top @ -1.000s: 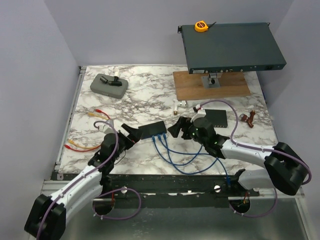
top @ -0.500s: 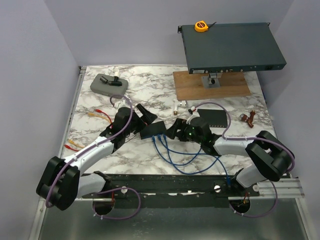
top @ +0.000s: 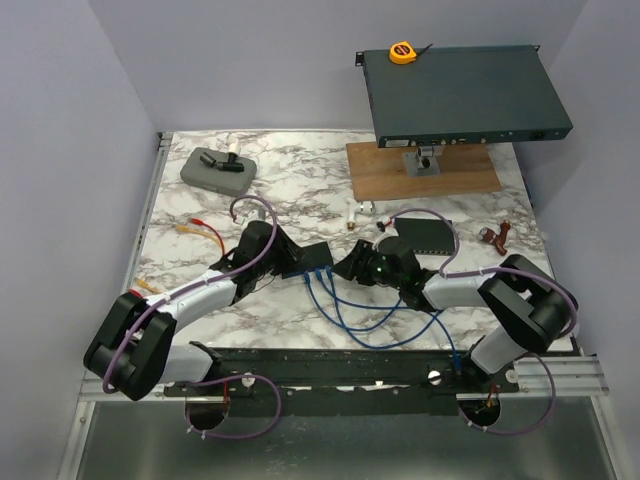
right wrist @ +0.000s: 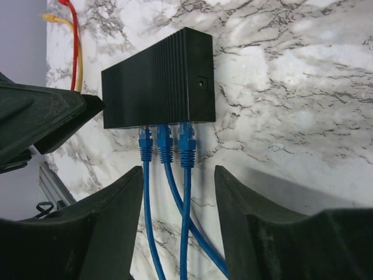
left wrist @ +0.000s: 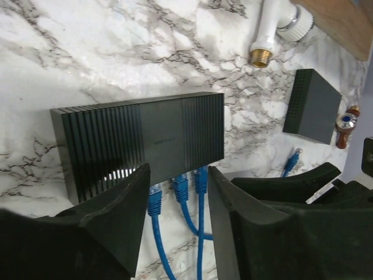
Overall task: Pull the plug from the switch port
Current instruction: Pull the connector from the switch port.
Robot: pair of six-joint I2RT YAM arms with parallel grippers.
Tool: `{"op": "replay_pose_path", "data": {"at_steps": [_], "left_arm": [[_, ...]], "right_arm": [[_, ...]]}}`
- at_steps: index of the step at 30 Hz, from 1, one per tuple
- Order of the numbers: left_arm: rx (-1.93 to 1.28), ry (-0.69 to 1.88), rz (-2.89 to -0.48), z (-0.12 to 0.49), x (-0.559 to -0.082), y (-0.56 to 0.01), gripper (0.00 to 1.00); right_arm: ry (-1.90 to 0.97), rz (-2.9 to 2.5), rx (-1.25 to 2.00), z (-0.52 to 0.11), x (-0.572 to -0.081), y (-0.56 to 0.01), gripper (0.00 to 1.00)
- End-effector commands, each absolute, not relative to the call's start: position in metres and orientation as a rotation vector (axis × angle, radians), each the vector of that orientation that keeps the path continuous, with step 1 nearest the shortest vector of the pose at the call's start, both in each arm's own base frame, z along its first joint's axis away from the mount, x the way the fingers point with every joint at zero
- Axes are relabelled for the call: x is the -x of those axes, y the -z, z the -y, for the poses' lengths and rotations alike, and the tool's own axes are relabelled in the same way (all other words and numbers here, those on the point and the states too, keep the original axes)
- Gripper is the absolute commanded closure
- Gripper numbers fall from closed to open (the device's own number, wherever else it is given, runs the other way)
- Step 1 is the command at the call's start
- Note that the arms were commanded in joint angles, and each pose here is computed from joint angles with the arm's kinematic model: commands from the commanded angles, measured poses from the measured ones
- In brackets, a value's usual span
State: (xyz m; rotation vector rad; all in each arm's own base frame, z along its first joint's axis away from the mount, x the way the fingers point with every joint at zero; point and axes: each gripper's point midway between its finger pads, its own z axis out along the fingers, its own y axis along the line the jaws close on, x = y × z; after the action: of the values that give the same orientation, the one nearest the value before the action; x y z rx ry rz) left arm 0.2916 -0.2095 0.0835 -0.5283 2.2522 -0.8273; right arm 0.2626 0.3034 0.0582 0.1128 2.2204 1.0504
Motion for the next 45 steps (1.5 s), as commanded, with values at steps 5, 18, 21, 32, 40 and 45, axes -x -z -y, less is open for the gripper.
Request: {"op": "replay_pose_path", "data": {"at_steps": [5, 18, 21, 32, 40, 45], "left_arm": [[0.55, 0.755, -2.265, 0.201, -0.291, -0.062, 0.63], [0.564, 0.732, -2.302, 0.198, -0.284, -0.044, 0.65], [0.564, 0.737, -2.306, 0.198, -0.283, -0.042, 0.66], [0.559, 0.745, -2.322, 0.2, -0.28, -0.035, 0.66], [0.556, 0.748, -2.332, 0.2, -0.278, -0.03, 0.67], [0.554, 0.752, -2.34, 0.2, -0.276, -0.027, 0.67]], "right_arm": [[-1.061, -2.237, -0.181, -0.311, -0.274, -0.046, 0.55], [-1.103, -2.278, -0.21, -0.321, -0.281, -0.03, 0.64], [-1.113, -2.28, -0.214, -0.322, -0.282, -0.028, 0.64], [-1.119, -2.303, -0.216, -0.327, -0.285, -0.021, 0.67], [-1.127, -2.312, -0.243, -0.325, -0.288, -0.016, 0.73], [-1.14, -2.305, -0.25, -0.321, -0.289, -0.015, 0.79]]}}
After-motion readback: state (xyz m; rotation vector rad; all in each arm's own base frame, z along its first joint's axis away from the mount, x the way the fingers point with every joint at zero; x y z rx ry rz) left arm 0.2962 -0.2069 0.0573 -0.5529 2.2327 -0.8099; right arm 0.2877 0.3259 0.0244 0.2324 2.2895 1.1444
